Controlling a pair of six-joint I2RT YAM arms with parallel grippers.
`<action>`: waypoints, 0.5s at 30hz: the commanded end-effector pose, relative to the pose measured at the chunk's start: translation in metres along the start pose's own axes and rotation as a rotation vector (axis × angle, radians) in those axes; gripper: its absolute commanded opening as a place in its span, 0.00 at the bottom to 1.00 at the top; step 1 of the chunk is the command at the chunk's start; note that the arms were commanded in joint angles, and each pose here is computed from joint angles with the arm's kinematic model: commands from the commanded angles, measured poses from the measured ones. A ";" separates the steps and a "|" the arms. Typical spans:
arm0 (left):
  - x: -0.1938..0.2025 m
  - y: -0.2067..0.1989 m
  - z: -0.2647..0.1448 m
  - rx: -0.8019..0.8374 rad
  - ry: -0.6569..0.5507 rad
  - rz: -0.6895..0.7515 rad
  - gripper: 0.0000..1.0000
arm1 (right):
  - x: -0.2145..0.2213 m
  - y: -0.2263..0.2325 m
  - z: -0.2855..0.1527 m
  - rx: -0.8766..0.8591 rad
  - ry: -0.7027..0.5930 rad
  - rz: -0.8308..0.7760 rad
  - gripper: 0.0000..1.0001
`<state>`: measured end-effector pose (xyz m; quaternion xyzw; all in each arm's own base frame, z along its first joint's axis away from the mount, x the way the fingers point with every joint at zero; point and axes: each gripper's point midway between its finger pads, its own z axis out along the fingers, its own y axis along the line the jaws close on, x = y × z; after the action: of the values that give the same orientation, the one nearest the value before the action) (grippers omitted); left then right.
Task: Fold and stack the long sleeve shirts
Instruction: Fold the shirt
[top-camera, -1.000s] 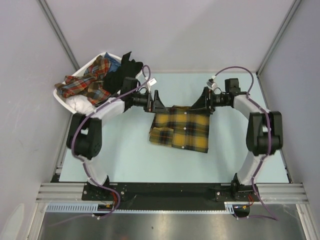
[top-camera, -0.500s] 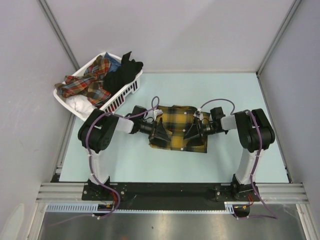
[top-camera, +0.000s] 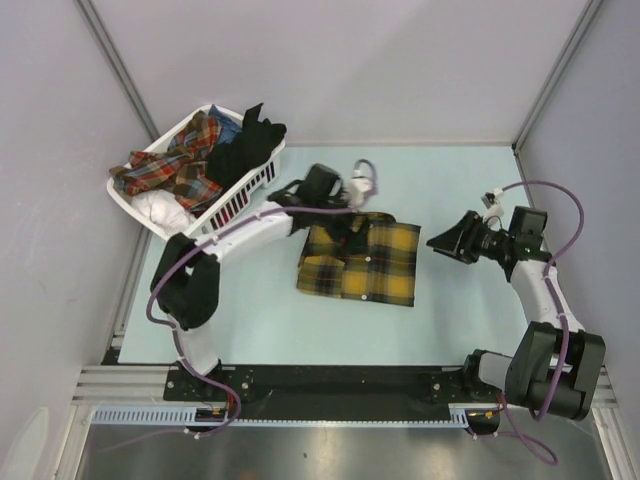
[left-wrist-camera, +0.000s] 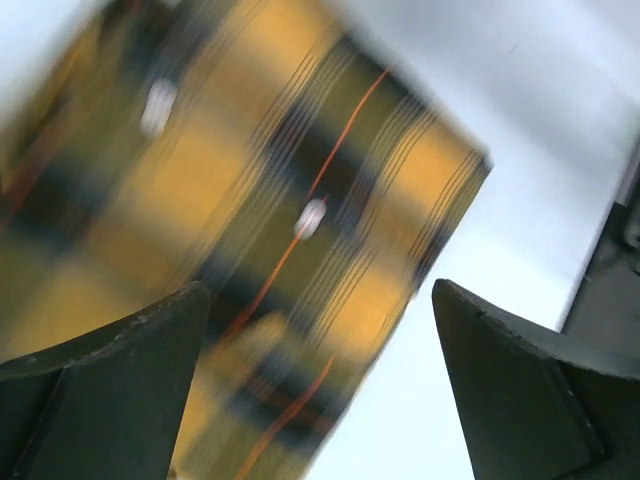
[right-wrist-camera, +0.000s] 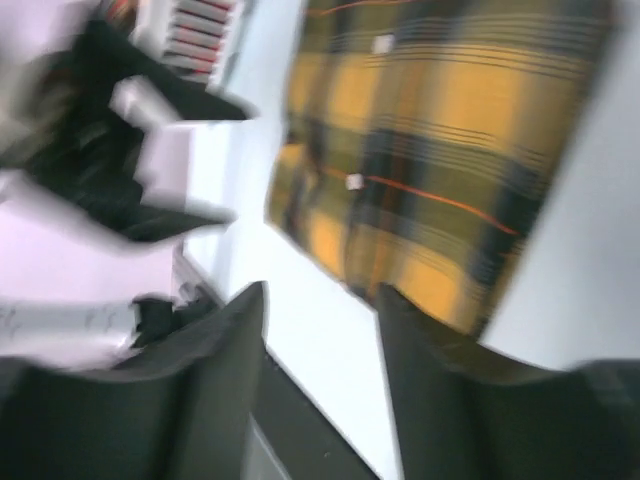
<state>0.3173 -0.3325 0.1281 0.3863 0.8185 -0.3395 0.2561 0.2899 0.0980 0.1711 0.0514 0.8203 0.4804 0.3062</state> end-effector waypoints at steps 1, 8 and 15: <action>-0.043 -0.027 0.019 -0.206 0.011 0.344 0.97 | 0.022 -0.058 -0.004 0.251 -0.026 0.176 0.47; -0.040 -0.078 0.094 -0.111 0.066 0.307 0.63 | 0.016 -0.099 -0.003 0.367 -0.066 0.356 0.47; -0.029 -0.089 0.142 -0.157 0.076 0.238 0.62 | 0.015 -0.115 -0.007 0.422 -0.068 0.414 0.45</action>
<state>0.2836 -0.4717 0.0727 0.5017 0.7914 -0.2323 0.2609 0.2862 0.0492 0.0679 0.2795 0.8642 0.3694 0.1966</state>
